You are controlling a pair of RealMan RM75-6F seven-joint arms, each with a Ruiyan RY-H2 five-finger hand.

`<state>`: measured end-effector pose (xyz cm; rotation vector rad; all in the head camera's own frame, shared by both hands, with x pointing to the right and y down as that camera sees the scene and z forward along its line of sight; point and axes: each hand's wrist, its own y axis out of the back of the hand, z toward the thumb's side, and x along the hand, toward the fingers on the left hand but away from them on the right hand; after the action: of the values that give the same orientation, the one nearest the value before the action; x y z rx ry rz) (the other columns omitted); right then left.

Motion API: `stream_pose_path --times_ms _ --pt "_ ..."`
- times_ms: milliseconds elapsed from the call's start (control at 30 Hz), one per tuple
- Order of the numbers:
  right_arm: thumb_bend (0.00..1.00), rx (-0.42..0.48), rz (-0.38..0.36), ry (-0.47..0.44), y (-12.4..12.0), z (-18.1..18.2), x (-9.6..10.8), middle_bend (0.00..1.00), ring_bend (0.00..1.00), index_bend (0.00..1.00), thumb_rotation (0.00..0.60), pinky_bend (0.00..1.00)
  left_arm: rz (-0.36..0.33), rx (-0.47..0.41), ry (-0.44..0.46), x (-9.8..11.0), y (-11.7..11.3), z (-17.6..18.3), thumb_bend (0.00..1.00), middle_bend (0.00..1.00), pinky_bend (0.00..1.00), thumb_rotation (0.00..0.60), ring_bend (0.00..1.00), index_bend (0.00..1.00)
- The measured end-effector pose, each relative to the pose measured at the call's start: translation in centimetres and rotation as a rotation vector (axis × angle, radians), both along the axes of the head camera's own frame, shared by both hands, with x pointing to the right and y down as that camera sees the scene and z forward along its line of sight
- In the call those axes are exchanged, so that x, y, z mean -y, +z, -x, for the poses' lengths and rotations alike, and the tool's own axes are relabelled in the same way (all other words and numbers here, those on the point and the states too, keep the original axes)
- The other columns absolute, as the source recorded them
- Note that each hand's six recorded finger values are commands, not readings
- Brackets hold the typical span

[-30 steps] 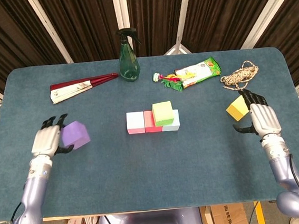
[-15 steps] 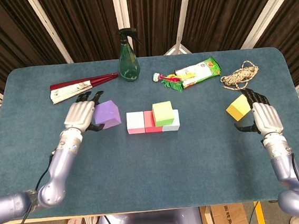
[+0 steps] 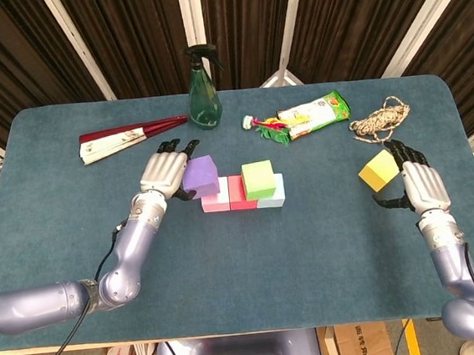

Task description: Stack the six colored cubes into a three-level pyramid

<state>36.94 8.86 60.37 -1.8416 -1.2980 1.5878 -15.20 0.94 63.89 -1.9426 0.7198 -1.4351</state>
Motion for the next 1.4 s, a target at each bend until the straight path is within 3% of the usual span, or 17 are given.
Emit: stream_pose_path --times_ms 367,1400 --pt "0.27 0.008 0.002 0.008 0.0 -0.1 0.1 0.0 0.0 0.0 0.6 0.01 -0.001 0.008 0.065 -0.3 0.4 -2.1 0.36 0.37 0.02 0.6 0.04 0.01" --pt "0.27 0.039 0.013 0.023 0.0 -0.1 0.0 0.0 0.0 0.0 0.6 0.01 -0.023 0.011 0.13 -1.0 1.5 -5.1 0.36 0.37 0.02 0.6 0.04 0.01"
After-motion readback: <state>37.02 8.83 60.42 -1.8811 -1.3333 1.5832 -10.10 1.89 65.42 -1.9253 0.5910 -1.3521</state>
